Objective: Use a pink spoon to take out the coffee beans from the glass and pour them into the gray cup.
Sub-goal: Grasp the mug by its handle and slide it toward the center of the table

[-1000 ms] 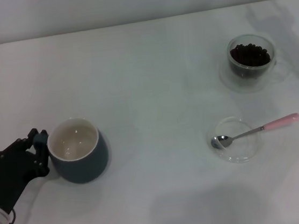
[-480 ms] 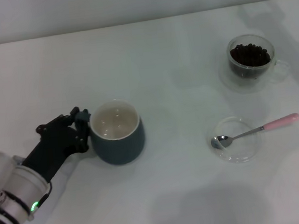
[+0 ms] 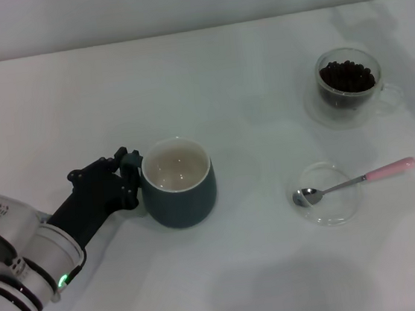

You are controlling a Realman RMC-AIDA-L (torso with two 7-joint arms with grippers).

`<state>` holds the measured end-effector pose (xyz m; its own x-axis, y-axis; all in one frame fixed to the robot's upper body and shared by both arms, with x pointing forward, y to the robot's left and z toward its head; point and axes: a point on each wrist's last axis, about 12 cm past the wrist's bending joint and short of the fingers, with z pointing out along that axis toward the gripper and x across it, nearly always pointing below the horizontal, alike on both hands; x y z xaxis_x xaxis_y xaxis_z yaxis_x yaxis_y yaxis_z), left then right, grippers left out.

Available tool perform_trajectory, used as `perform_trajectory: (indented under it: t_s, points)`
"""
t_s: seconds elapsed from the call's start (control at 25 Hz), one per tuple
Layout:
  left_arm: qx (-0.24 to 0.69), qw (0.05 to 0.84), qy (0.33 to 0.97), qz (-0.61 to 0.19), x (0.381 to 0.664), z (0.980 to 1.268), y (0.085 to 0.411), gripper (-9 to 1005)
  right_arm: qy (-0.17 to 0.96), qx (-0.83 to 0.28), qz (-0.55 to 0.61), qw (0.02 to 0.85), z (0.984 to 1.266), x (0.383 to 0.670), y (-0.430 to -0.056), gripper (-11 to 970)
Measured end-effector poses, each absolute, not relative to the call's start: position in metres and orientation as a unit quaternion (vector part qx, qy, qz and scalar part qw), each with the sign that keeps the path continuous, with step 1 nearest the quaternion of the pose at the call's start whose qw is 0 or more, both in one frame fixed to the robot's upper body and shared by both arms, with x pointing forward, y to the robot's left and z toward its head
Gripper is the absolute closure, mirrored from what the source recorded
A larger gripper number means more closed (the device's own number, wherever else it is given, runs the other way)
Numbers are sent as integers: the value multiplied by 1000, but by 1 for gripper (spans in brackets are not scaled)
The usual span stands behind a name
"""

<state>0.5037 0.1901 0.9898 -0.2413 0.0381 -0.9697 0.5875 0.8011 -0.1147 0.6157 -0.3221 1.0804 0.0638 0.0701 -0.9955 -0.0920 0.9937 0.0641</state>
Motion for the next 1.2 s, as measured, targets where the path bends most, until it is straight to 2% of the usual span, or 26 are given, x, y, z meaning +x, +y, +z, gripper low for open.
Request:
perform_trajectory:
  t_s: [0.8,1.2]
  points:
    - [226,566,756,-241,496,985,188,850,687,-5,54,725,1075,610,-325,177]
    - [217,571,752,-245,492,985,190,674,685,3,52,726,1072,604,-330,177]
